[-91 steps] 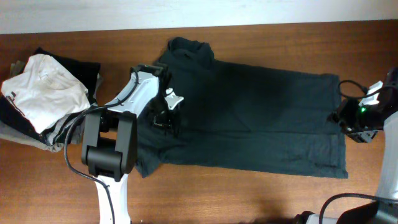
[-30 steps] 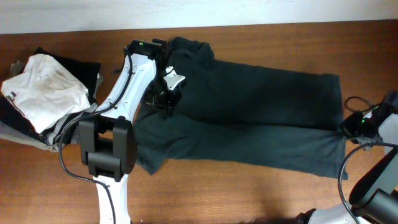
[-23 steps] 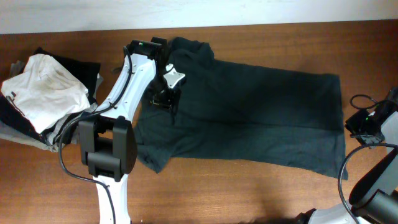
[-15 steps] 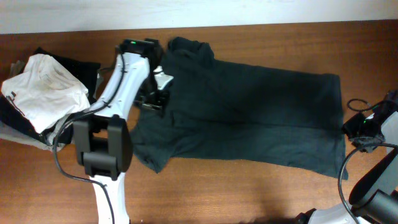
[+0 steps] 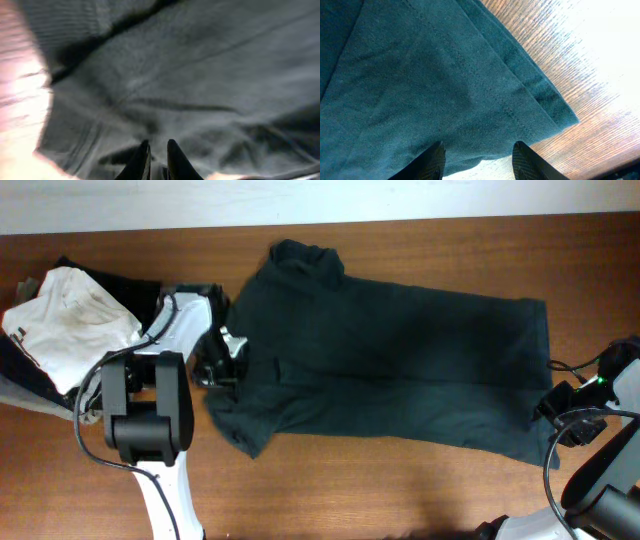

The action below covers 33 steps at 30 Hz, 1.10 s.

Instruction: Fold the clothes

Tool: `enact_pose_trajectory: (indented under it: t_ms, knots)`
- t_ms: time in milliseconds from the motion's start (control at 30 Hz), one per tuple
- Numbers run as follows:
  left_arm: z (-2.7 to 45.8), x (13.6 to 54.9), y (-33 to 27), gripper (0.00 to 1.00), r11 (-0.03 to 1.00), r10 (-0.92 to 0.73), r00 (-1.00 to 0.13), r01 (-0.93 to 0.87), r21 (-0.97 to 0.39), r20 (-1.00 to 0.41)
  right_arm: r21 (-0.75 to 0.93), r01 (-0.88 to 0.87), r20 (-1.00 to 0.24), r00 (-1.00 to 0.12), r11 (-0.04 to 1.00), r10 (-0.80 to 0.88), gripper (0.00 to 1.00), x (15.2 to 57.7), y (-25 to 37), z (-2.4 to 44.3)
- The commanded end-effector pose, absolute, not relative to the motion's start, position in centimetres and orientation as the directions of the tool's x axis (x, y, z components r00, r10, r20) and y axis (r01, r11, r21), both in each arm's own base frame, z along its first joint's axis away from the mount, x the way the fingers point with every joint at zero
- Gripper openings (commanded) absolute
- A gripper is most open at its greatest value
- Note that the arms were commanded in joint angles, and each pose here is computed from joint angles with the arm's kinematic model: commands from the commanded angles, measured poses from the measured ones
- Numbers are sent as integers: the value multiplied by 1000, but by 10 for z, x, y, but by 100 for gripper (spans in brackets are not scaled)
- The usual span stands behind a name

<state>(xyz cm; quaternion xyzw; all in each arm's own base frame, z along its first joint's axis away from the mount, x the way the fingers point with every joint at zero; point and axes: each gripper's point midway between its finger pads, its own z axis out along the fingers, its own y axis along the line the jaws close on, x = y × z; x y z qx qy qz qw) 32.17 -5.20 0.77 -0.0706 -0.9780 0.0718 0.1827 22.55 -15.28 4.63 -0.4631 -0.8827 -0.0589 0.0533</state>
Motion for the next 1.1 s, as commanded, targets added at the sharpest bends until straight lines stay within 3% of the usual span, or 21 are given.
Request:
enact_pose_trajectory:
  t_ms: [0, 167, 267, 533, 667, 700, 767, 800, 867, 900, 1033, 1067]
  knots:
    - [-6, 315, -29, 7, 997, 75, -933, 67, -36, 352, 71, 811, 110, -585, 580, 804, 48, 231, -154, 58]
    - [-8, 333, 40, 1, 951, -145, -959, -67, 301, 245, 35, 810, 102, -586, 585, 804, 51, 227, -158, 57]
    - [-6, 346, 53, 1, 949, -183, -964, -121, 292, 194, 30, 811, 115, -584, 585, 803, 53, 223, -155, 51]
    - [-6, 351, 41, 18, 970, -163, -967, -121, 212, 193, 50, 814, 248, -572, 579, 782, 54, 193, -120, 23]
    - [-7, 352, 39, 21, 973, -164, -967, -125, 196, 195, 125, 795, 266, -603, 594, 752, 53, 193, -105, 8]
    - [-6, 352, 39, 20, 973, -164, -967, -126, 196, 193, 127, 794, 255, -605, 595, 754, 46, 193, -105, 4]
    - [-5, 355, 39, 22, 972, -165, -969, -128, 195, 185, 103, 798, 195, -602, 594, 774, 10, 198, -117, -4]
    - [-4, 357, 39, 22, 972, -165, -970, -129, 194, 178, 64, 818, 153, -574, 572, 804, 4, 200, -128, -6]
    - [1, 365, 39, 24, 972, -165, -974, -134, 192, 156, 73, 827, 45, -561, 558, 826, 4, 219, -147, -8]
    - [5, 371, 39, 29, 972, -165, -977, -138, 189, 136, 95, 822, -23, -562, 561, 827, 4, 232, -158, -8]
    - [15, 386, 36, 39, 981, -133, -986, -115, 159, 102, 69, 835, -129, -536, 547, 834, 4, 246, -182, -2]
    - [18, 390, 31, 41, 986, -116, -989, -104, 127, 95, 80, 833, -144, -534, 548, 833, 24, 252, -185, 2]
